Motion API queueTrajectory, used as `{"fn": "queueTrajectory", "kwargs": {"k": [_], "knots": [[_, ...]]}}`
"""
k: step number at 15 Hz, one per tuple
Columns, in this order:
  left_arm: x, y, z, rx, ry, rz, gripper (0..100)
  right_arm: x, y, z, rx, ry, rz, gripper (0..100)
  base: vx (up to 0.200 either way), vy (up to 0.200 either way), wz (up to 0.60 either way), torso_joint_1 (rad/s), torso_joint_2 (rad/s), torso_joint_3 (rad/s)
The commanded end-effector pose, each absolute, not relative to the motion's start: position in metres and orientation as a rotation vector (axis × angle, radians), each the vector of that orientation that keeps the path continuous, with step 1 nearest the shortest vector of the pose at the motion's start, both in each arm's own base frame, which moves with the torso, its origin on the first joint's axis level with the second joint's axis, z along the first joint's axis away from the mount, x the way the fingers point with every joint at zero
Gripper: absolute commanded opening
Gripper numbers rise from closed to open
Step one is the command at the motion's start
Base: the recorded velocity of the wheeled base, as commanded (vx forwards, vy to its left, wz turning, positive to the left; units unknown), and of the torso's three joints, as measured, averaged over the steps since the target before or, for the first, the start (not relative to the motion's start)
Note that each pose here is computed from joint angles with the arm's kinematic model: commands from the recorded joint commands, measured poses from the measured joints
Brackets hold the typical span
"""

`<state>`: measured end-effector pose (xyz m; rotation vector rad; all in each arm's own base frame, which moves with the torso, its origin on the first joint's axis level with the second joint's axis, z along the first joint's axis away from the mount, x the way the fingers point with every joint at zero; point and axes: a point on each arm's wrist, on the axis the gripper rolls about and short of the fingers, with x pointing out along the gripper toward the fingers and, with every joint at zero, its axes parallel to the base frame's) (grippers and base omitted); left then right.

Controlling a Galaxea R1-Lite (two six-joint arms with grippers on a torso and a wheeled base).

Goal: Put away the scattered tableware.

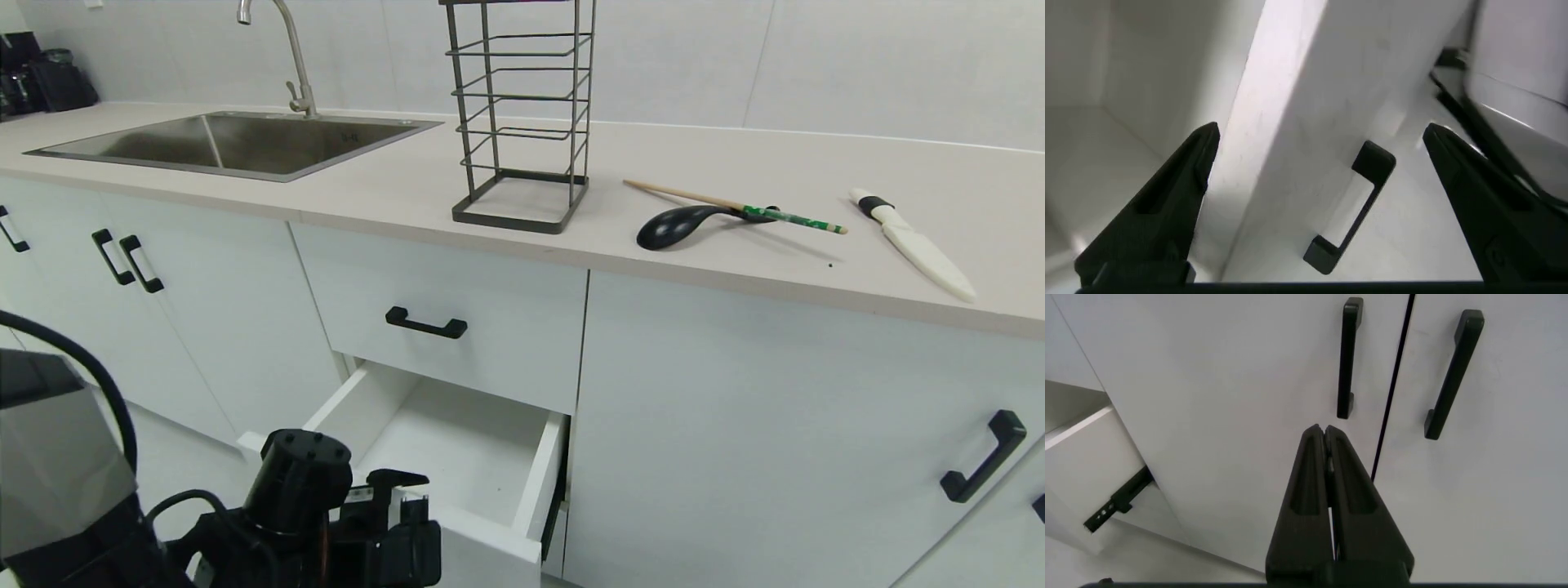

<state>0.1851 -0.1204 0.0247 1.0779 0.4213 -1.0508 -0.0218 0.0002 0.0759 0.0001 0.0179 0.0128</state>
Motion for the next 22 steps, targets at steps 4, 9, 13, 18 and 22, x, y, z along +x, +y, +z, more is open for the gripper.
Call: {"fn": "queueTrajectory", "kwargs": {"k": [4, 9, 13, 18, 22], "knots": [[0.163, -0.112, 0.047, 1.073, 0.343, -1.042, 100, -0.022, 0.000, 0.076, 0.000, 0.020, 0.014, 0, 0.000, 0.000, 0.00, 0.000, 0.00, 0.000], [0.141, -0.119, 0.056, 1.087, 0.261, -1.113, 100, -0.022, 0.000, 0.076, 0.000, 0.020, 0.014, 0, 0.000, 0.000, 0.00, 0.000, 0.00, 0.000], [0.136, -0.124, 0.071, 1.039, 0.184, -1.106, 100, -0.022, 0.000, 0.076, 0.000, 0.020, 0.014, 0, 0.000, 0.000, 0.00, 0.000, 0.00, 0.000], [0.179, -0.161, 0.150, 0.343, 0.119, -0.810, 100, -0.022, 0.000, 0.076, 0.000, 0.020, 0.014, 0, 0.000, 0.000, 0.00, 0.000, 0.00, 0.000], [0.199, -0.115, 0.168, 0.088, 0.090, -0.831, 100, -0.022, 0.000, 0.076, 0.000, 0.020, 0.015, 0, 0.000, 0.000, 0.00, 0.000, 0.00, 0.000]]}}
